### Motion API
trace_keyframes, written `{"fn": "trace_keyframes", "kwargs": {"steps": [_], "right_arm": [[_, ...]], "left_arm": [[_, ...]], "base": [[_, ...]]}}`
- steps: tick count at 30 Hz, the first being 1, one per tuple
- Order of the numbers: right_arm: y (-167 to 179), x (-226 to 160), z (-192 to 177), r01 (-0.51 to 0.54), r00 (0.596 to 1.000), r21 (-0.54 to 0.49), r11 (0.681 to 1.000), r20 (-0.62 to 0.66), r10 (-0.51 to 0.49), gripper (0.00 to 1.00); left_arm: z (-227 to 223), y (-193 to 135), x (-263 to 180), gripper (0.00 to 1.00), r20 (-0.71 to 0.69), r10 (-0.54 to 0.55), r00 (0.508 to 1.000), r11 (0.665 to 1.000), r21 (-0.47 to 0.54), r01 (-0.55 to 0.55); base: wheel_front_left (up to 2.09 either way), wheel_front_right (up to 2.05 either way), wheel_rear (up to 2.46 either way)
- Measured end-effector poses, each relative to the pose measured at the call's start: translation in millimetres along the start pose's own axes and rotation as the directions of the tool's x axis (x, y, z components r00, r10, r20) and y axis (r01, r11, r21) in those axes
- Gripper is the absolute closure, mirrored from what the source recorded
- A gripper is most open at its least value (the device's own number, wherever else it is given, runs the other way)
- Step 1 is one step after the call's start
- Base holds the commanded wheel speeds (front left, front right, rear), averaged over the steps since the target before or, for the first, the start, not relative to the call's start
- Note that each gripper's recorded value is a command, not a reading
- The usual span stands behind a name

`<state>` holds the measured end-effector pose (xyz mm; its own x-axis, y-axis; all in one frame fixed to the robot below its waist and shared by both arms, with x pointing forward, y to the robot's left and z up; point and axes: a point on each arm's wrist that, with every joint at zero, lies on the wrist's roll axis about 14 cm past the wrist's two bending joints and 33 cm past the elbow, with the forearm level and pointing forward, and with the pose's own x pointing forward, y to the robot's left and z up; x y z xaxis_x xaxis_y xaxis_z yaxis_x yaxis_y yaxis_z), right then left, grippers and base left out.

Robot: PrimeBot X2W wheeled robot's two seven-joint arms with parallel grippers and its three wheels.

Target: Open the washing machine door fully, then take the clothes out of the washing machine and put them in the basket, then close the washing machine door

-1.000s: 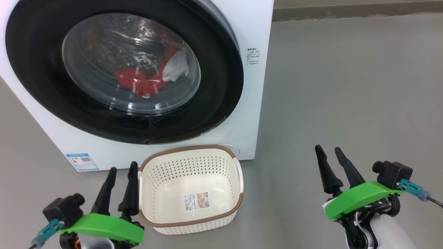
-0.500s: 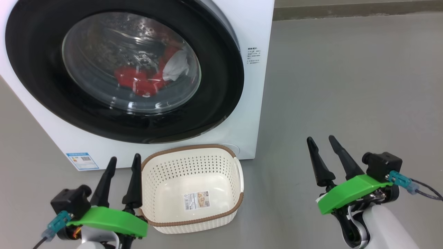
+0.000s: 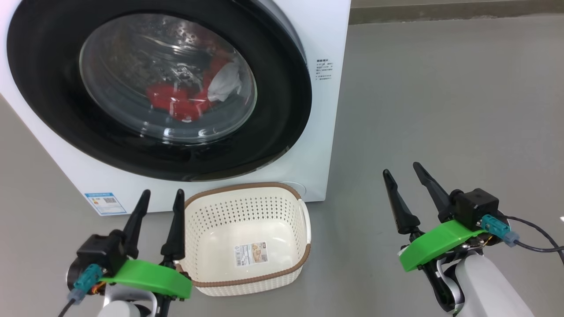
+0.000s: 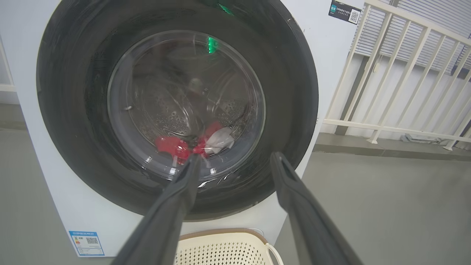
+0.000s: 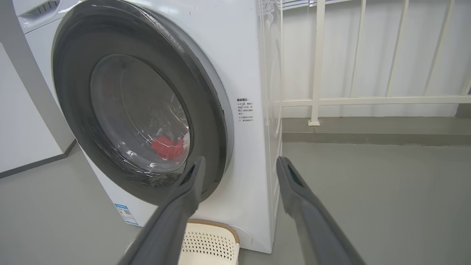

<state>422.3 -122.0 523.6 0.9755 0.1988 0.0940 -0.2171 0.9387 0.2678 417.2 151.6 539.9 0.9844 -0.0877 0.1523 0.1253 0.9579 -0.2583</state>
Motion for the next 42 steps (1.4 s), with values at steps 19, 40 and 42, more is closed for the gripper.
{"fn": "trace_keyframes", "kwargs": {"steps": [19,40,42], "right_arm": [[4,6,4,-0.021,1.000,-0.060,0.998,0.016,0.022,0.00],[1,32,-5,0.017,1.000,0.262,0.965,0.021,-0.023,1.00],[5,39,-9,0.013,1.000,0.349,0.937,0.011,-0.018,1.00]], "left_arm": [[1,-2,4,0.00,0.002,-0.017,1.000,0.998,0.058,0.017],[-5,-1,19,0.00,-0.001,-0.021,1.000,0.999,0.030,0.021],[-7,1,22,0.00,-0.004,-0.018,1.000,0.999,0.031,0.019]], "base": [[0.00,0.00,0.00],[0.00,0.00,0.00],[0.00,0.00,0.00]]}}
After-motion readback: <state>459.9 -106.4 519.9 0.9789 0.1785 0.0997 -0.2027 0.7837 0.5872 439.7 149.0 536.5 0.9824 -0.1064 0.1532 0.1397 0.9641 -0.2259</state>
